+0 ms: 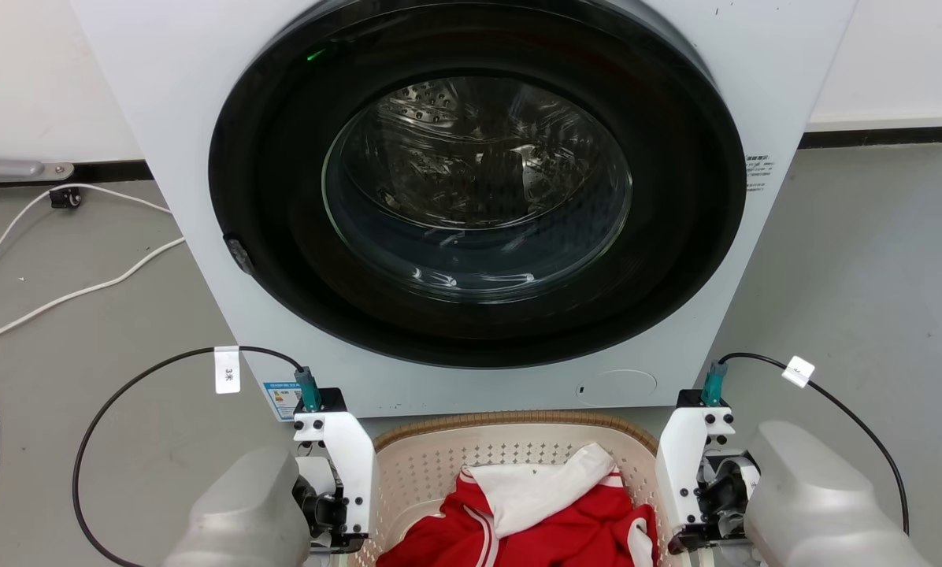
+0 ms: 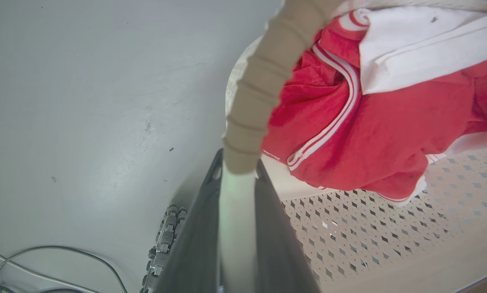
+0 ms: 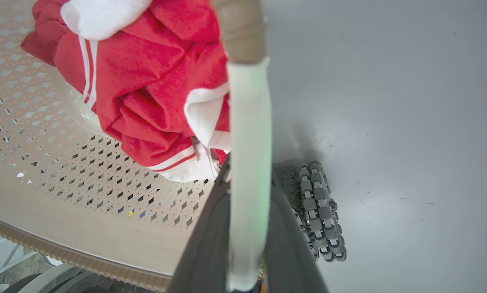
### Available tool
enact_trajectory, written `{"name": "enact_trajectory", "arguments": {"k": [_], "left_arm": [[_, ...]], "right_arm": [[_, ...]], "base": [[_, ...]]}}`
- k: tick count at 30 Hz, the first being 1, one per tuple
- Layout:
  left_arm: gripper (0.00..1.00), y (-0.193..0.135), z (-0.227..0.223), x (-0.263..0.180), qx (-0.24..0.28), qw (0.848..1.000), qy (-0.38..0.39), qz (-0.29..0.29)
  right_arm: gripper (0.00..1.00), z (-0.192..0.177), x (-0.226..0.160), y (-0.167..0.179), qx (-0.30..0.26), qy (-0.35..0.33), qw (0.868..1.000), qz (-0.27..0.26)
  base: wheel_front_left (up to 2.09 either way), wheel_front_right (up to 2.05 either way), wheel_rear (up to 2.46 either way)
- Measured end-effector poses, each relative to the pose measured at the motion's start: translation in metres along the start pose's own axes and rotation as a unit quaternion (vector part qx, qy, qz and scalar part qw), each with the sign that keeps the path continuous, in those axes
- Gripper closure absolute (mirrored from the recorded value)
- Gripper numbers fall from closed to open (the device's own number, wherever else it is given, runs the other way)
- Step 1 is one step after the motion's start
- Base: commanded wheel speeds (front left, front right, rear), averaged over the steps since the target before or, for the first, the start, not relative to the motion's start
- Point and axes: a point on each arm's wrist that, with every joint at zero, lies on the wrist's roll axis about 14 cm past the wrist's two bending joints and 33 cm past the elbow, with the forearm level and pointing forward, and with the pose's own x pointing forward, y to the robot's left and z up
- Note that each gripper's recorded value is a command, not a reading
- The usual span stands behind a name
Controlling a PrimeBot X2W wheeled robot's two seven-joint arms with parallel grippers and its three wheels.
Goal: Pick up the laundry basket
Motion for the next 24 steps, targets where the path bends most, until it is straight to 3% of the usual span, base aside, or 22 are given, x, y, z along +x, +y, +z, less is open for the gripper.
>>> {"name": "enact_trajectory", "arguments": {"k": [24], "left_arm": [[1.0,0.0003,-0.0011,-0.0003,-0.001,1.0,-0.001,-0.001]], "right_arm": [[1.0,0.0002,0.0009,0.0022,-0.005,-0.003,1.0,0.002]], "base": [[0.0,0.0,0.0]]}}
